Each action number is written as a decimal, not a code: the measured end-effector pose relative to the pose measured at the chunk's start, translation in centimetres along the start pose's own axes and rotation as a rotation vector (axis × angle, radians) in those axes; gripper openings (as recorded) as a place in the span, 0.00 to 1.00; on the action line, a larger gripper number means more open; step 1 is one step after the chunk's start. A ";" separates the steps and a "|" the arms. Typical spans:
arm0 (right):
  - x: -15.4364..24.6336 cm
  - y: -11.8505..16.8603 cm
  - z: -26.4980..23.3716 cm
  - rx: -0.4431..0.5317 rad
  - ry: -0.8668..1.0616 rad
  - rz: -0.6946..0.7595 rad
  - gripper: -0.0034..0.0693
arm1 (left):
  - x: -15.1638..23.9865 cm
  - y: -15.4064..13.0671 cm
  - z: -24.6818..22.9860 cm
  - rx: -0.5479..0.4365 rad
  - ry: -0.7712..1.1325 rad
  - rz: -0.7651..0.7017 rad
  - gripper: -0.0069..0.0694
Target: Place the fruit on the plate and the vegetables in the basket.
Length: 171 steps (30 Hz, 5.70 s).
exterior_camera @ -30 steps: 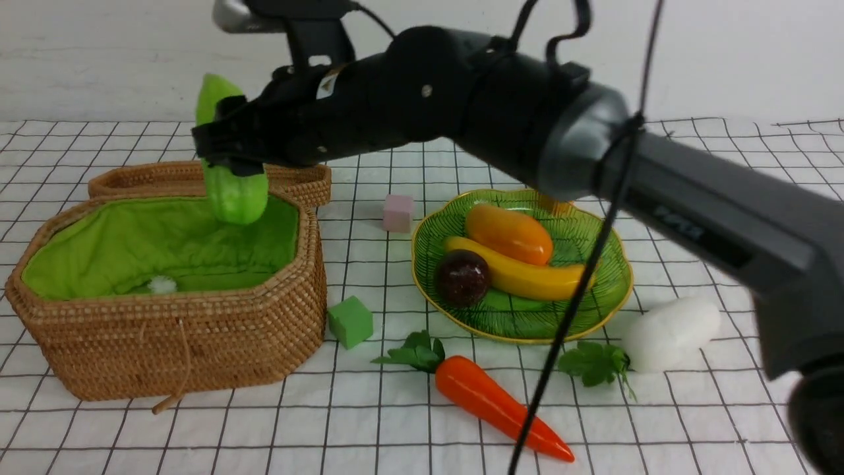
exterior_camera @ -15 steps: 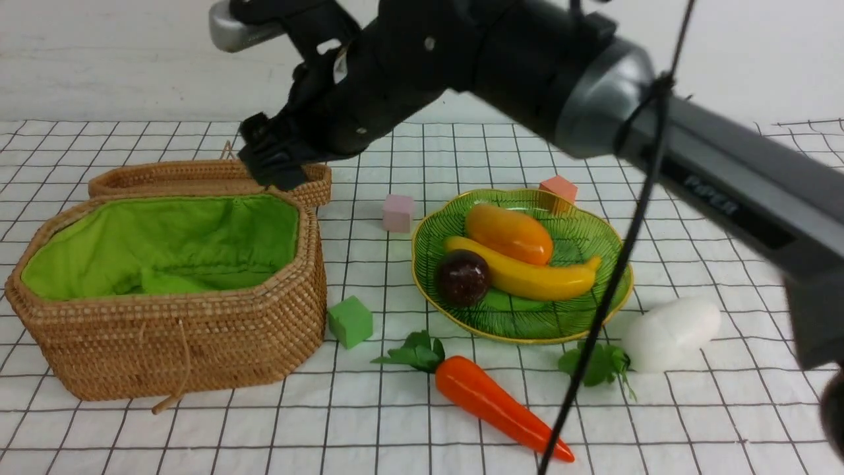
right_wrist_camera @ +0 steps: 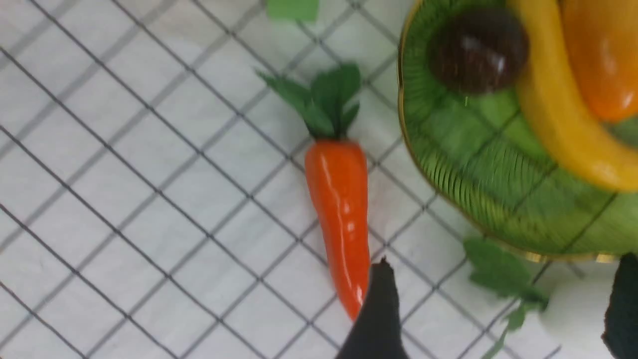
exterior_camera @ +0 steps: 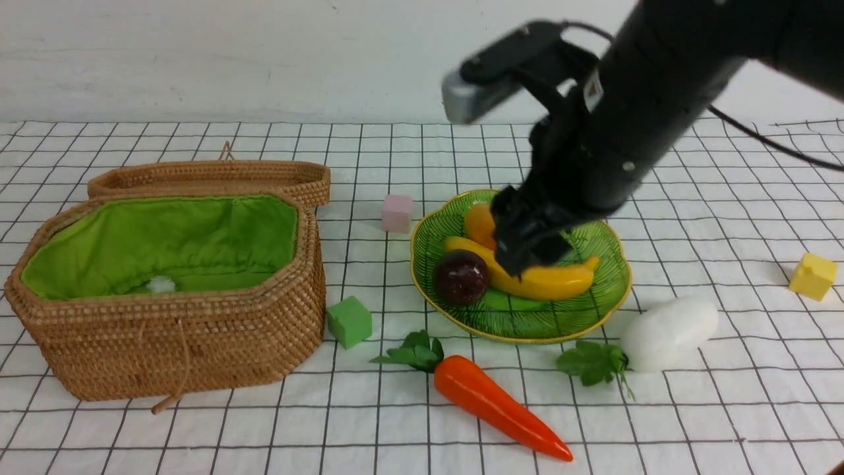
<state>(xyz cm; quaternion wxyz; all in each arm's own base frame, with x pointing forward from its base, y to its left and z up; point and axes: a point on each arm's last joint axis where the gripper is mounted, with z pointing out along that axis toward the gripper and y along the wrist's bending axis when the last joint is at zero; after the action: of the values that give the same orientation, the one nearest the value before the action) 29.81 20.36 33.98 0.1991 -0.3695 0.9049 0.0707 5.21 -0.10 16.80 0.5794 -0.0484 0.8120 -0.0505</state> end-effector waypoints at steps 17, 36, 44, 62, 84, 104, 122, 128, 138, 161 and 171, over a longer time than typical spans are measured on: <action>10.2 -15.3 6.5 0.192 -0.114 1.638 0.84 | 0.0 0.0 0.0 0.000 0.000 0.000 0.27; 11.3 -15.4 10.8 0.215 0.029 1.569 0.76 | 0.0 0.0 0.0 0.000 0.000 0.000 0.28; 4.8 -10.9 -2.1 0.065 -0.645 1.012 0.76 | 0.0 0.0 0.0 0.000 0.000 0.000 0.29; -14.5 9.0 5.3 -0.284 -0.911 0.002 0.76 | 0.0 0.0 0.0 0.000 0.000 0.000 0.31; -12.8 7.2 4.0 -0.311 -0.495 -0.276 0.96 | 0.0 0.0 0.0 0.000 0.000 0.000 0.31; 0.9 2.4 13.4 -0.085 0.166 -0.155 0.89 | 0.0 0.0 0.0 0.000 0.000 0.000 0.31; -5.3 3.8 6.9 -0.252 -0.090 -0.207 0.51 | 0.0 0.0 0.0 0.000 0.000 0.000 0.33; -11.9 6.0 -1.0 -0.361 -0.724 -0.240 0.51 | 0.0 0.0 0.0 0.000 0.000 0.000 0.34; -15.6 10.9 10.2 -0.255 -1.001 -0.304 0.51 | 0.0 0.0 0.0 0.000 0.001 0.000 0.35; -11.1 11.6 0.9 -0.604 -0.685 -0.601 0.66 | 0.0 0.0 0.0 0.000 0.001 0.000 0.38; -5.7 4.6 -5.9 -0.079 -0.220 -0.094 0.04 | 0.0 0.0 0.0 0.000 0.000 0.000 0.39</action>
<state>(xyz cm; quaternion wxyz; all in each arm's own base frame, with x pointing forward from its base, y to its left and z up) 28.52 25.68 41.65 0.2854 -0.4091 0.8558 0.1371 5.21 -0.10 16.80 0.5794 -0.0485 0.8120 -0.0506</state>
